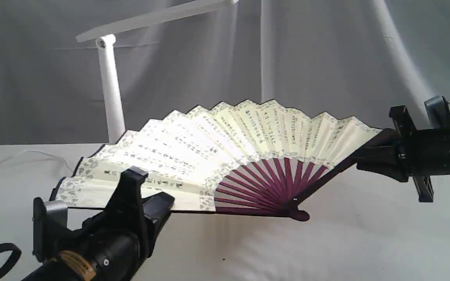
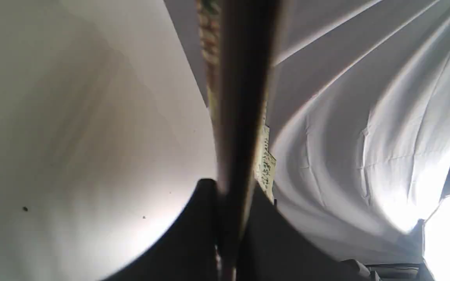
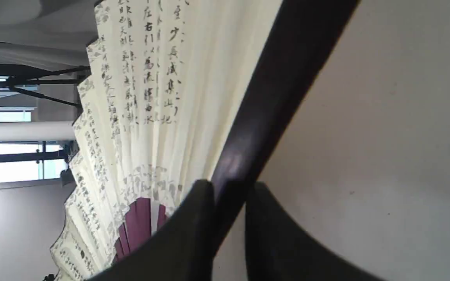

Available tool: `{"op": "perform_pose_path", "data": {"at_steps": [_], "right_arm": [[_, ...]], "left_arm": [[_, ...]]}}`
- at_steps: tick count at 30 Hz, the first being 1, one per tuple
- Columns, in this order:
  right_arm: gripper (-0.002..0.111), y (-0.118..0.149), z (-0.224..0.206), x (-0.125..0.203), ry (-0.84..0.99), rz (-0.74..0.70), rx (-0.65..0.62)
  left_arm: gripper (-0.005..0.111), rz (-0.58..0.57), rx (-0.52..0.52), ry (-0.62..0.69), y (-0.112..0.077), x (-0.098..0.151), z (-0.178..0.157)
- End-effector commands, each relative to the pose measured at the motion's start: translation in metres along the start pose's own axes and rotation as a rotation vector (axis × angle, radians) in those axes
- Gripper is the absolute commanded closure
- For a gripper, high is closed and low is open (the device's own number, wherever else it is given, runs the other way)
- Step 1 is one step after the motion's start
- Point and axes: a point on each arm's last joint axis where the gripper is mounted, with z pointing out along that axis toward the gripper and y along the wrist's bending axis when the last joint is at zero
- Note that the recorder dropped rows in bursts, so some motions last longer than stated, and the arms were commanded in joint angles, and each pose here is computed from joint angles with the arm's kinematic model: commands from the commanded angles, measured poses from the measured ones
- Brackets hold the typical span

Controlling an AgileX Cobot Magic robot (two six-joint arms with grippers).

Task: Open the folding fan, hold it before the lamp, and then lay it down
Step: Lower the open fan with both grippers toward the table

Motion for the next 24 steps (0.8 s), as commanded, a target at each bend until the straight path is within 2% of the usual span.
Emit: {"op": "perform_pose_path", "data": {"at_steps": [1, 6, 17, 24], "right_arm": [[0.108, -0.009, -0.003, -0.001, -0.013, -0.088, 0.086], [0.108, -0.011, -0.004, -0.001, -0.010, -0.101, 0.111], [0.108, -0.014, -0.004, -0.002, -0.014, -0.114, 0.145], [0.108, -0.017, -0.004, -0.003, -0.026, -0.123, 0.172]], "left_arm": [[0.107, -0.012, 0.051, -0.019, -0.002, 0.001, 0.004], [0.107, -0.026, 0.100, -0.014, -0.003, 0.003, 0.011], [0.107, -0.001, 0.040, 0.026, 0.015, 0.011, 0.025], [0.107, 0.003, 0.026, 0.036, 0.019, 0.013, 0.026]]}}
